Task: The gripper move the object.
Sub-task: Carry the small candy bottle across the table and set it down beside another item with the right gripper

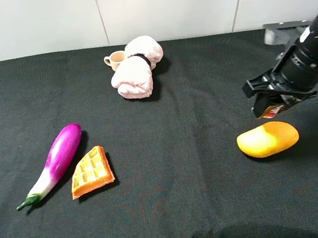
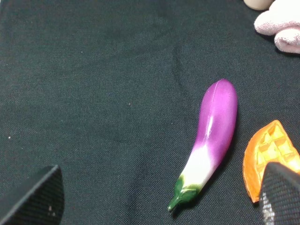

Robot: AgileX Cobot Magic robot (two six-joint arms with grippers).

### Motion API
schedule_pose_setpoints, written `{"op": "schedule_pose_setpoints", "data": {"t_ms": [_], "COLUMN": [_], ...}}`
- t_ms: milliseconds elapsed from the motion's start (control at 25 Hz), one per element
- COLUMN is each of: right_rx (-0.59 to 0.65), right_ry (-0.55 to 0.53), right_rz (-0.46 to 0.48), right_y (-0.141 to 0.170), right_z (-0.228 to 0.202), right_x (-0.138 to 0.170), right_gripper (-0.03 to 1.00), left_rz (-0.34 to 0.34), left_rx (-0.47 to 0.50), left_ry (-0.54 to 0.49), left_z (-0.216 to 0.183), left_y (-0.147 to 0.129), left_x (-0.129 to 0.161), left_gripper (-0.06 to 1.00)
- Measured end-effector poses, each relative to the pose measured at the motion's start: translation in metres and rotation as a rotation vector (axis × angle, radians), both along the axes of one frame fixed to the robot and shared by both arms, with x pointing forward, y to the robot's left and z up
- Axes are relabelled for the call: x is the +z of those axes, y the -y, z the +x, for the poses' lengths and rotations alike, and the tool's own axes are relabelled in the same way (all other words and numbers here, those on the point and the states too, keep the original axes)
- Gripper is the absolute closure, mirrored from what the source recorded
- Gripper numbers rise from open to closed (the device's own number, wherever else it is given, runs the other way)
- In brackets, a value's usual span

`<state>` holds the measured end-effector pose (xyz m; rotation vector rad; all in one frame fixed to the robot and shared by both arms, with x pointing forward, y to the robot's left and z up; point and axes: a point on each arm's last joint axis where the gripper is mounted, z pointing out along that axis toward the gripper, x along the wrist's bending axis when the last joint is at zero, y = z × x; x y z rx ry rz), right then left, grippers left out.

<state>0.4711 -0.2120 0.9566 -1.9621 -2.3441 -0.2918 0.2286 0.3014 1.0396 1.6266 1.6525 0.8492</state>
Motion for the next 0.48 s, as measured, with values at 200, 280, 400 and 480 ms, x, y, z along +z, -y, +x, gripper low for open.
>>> {"op": "schedule_pose_setpoints", "data": {"t_ms": [200, 280, 400, 480], "right_rx": [0.043, 0.047, 0.048, 0.043], "right_ry": [-0.007, -0.014, -0.02, -0.024], "right_rz": [0.002, 0.007, 0.013, 0.017], "right_y": [-0.018, -0.023, -0.027, -0.028], "right_z": [0.003, 0.003, 0.003, 0.003], "right_x": [-0.013, -0.017, -0.02, -0.022], "right_gripper": [0.65, 0.65, 0.65, 0.65], "left_rz": [0.0, 0.0, 0.0, 0.0], "left_rx": [0.0, 0.0, 0.0, 0.0], "left_ry": [0.0, 0.0, 0.0, 0.0], "left_z": [0.0, 0.0, 0.0, 0.0], "left_y": [0.0, 0.0, 0.0, 0.0], "left_x": [0.0, 0.0, 0.0, 0.0], "left_gripper": [0.08, 0.08, 0.08, 0.08]}}
